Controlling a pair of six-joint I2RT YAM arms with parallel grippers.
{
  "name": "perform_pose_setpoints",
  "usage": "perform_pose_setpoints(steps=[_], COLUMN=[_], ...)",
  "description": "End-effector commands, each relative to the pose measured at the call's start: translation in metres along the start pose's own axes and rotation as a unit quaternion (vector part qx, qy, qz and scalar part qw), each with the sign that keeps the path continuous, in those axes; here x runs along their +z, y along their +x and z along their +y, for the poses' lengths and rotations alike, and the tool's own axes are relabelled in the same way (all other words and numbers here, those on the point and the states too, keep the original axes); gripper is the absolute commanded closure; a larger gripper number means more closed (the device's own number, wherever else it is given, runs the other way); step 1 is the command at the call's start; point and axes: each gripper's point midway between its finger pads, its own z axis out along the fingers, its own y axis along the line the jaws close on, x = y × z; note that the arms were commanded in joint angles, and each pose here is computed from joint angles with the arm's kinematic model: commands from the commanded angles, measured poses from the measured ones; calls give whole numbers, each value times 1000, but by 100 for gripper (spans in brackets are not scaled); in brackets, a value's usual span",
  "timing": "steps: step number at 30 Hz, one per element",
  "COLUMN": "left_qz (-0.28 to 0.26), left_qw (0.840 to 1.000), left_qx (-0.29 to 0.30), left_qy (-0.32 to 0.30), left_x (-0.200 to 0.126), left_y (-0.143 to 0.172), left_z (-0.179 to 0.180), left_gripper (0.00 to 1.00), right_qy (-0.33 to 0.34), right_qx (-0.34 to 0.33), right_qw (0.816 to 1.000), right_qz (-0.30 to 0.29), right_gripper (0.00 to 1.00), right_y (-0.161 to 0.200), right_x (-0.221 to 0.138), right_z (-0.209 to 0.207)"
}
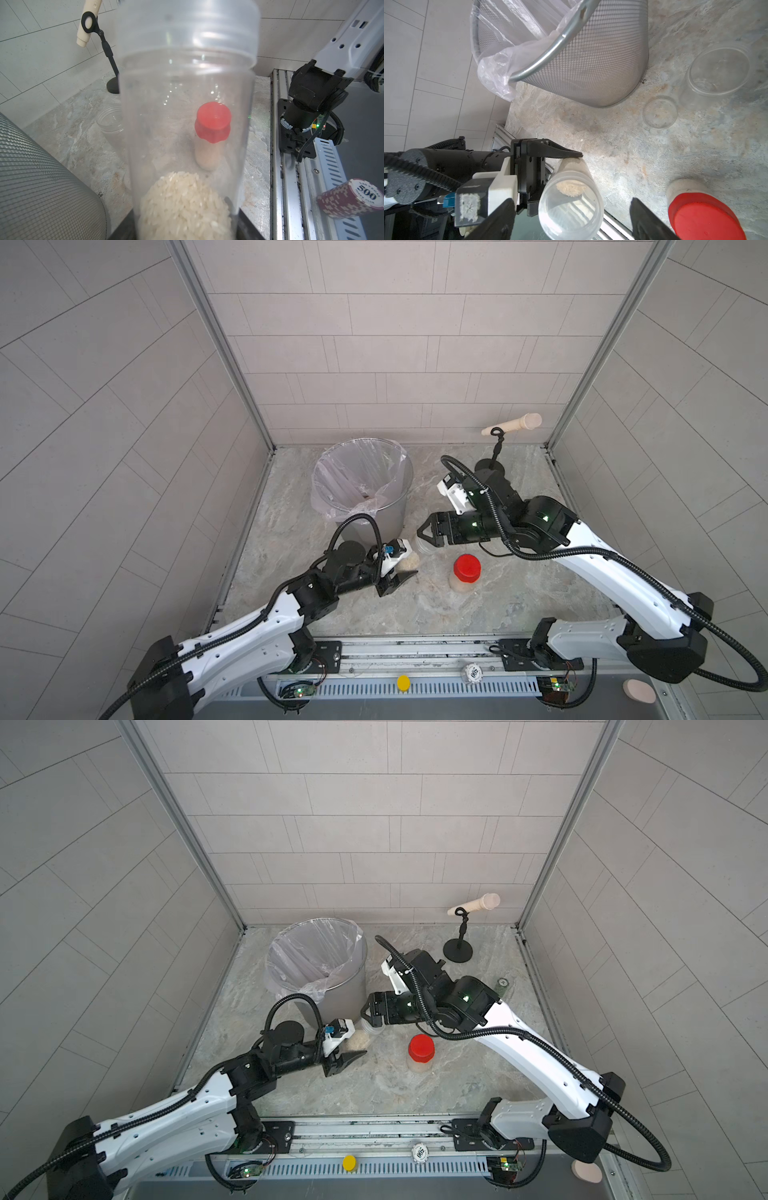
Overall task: Empty moldy rice from jars
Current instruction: Unscrew the lid from the jar.
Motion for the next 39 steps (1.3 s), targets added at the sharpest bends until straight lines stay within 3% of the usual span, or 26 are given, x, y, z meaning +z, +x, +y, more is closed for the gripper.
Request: perform_pose_setpoints(steps=[1, 39], left_qz=[-25, -22], left_qw=[1000, 1000], left_qx=[17, 12], left_qy=[-7, -8], left_x=[-1, -2], left_y=[-11, -8], left_z=[3, 3], left_gripper=[84, 83], right_qy=[22, 29], right_qx=[2, -41], right_qw=[1000, 998], right_qz=[4, 46], right_gripper=[13, 29], right_y=[3, 16], right_x=[-1, 19], right_z=[-4, -2])
